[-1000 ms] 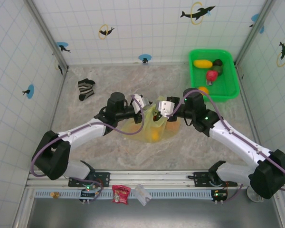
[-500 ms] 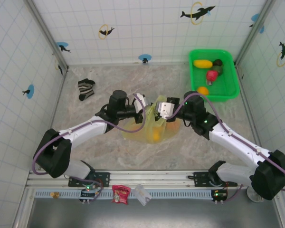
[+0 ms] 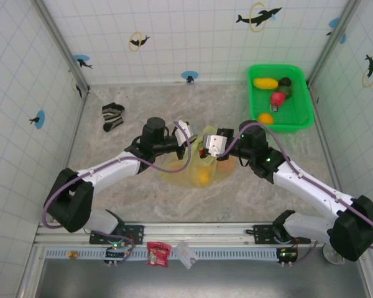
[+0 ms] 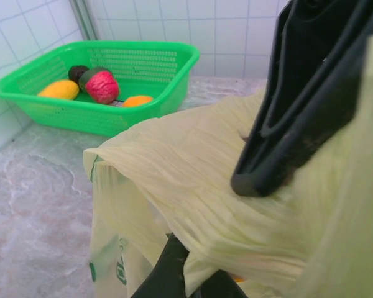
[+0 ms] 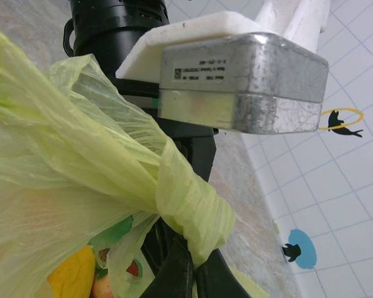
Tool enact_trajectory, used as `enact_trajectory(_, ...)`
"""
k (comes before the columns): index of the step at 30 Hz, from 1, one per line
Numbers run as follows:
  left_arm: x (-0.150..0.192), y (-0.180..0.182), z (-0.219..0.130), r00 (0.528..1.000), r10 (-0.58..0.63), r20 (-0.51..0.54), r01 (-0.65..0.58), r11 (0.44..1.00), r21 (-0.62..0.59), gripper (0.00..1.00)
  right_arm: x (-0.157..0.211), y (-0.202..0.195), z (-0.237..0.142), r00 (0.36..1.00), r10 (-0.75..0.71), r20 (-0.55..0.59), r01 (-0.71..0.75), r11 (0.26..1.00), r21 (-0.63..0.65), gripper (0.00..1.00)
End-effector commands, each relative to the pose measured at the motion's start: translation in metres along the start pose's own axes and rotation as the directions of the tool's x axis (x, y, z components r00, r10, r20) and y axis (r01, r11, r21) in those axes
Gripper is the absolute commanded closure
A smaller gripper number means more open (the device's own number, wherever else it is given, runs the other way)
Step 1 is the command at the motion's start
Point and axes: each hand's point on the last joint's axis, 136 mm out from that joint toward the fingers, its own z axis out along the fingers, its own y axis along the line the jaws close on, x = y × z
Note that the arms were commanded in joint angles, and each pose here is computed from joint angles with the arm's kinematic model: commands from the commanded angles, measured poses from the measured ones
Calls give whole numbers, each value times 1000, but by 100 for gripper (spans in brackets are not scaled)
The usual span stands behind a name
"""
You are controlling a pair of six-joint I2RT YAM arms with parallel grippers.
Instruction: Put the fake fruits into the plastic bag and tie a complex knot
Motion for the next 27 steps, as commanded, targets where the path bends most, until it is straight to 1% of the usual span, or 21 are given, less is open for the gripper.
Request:
enact_trajectory(1, -8, 2, 0, 1000, 24, 13, -25, 1000, 2, 100, -7, -1, -5, 1000, 2, 19, -3, 1000, 14, 100)
enact_trajectory(2, -9, 3, 0, 1000, 20, 15, -20, 1000, -1, 100, -8, -1, -6, 1000, 3, 21, -4, 1000, 15, 100)
enact_trajectory(6, -9, 3, -3, 999, -20, 26, 20, 1000, 8, 100, -10, 1, -13, 999, 17, 27, -18, 999, 28, 72)
enact_trajectory(7, -8, 3, -3, 999, -33, 29, 33, 999, 7, 100, -11, 2, -16, 999, 23, 32, -24, 999, 38, 68)
enact_trajectory(10, -8, 4, -6, 997, -66, 44, 67, 998, -1, 100, -15, 4, -27, 996, 60, 61, -65, 995, 78, 61)
enact_trajectory(12, -7, 6, -7, 995, -86, 47, 87, 996, -18, 100, -19, 2, -34, 992, 97, 83, -106, 988, 117, 58)
enact_trajectory(15, -6, 9, -8, 992, -115, 49, 117, 992, -40, 100, -33, 17, -42, 980, 129, 152, -146, 984, 101, 57)
enact_trajectory(21, 1, 12, -5, 985, -165, 41, 167, 985, -51, 100, -49, 44, -36, 979, 73, 190, -98, 987, 126, 56)
enact_trajectory(24, 3, 11, -5, 984, -173, 43, 175, 983, -49, 100, -51, 51, -30, 982, 10, 188, -41, 987, 157, 50)
enact_trajectory(27, 5, 9, -5, 982, -184, 39, 186, 982, -44, 100, -56, 54, -30, 978, -73, 193, 32, 978, 206, 49)
